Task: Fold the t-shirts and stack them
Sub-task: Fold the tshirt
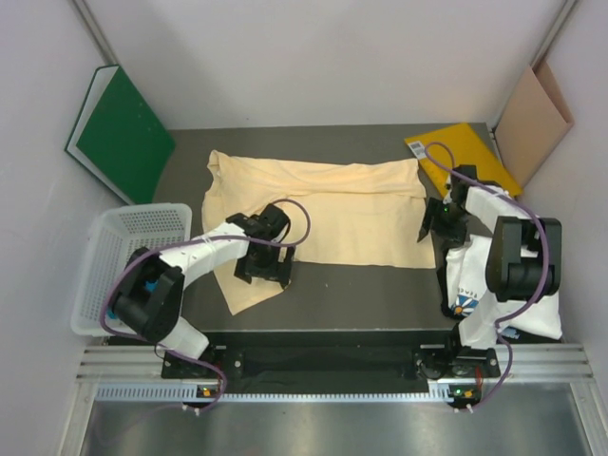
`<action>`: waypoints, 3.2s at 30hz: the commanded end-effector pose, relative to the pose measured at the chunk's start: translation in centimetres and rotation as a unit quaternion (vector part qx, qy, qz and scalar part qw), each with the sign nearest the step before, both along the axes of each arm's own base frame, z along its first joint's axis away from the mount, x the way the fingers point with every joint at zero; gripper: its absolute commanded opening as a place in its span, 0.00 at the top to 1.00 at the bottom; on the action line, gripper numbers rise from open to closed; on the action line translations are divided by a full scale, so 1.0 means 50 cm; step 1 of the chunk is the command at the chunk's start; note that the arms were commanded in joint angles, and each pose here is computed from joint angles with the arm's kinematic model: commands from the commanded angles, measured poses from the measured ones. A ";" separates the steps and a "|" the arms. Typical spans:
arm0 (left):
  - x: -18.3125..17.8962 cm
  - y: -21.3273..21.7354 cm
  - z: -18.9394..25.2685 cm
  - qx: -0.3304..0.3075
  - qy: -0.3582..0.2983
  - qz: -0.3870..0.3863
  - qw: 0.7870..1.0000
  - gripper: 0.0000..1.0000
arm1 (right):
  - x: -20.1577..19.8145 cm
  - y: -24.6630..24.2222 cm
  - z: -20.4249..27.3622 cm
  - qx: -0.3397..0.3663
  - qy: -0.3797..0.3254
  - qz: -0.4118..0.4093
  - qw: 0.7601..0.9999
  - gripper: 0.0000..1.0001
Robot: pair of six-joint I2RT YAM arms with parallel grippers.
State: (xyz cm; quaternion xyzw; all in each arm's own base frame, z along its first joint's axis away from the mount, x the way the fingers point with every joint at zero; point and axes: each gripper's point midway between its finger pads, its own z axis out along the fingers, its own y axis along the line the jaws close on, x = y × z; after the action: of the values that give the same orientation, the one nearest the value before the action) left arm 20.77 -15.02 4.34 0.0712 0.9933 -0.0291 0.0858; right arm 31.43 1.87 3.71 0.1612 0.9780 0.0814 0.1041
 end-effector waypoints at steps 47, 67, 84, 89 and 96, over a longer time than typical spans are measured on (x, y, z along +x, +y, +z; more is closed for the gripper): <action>0.274 0.228 0.168 0.382 -0.043 0.144 0.912 1.00 | 0.162 0.059 0.094 0.099 -0.046 0.045 0.993 1.00; 0.463 0.182 0.178 0.365 -0.130 0.117 0.914 1.00 | 0.048 0.059 0.047 0.098 0.026 0.044 0.994 0.52; 0.458 0.185 0.175 0.366 -0.129 0.109 0.915 1.00 | 0.045 0.069 -0.029 0.097 0.021 0.016 0.995 0.59; 0.456 0.185 0.176 0.365 -0.128 0.107 0.916 1.00 | 0.072 0.073 -0.035 0.100 0.017 0.005 0.995 0.61; 0.457 0.187 0.175 0.368 -0.128 0.104 0.915 1.00 | 0.087 0.088 -0.063 0.088 0.015 0.007 0.996 0.96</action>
State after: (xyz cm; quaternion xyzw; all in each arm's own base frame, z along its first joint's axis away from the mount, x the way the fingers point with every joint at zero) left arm 44.03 -6.71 11.48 -0.0060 0.9236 0.3385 0.1799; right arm 33.77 5.90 1.98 0.1743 0.9663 0.1838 0.0464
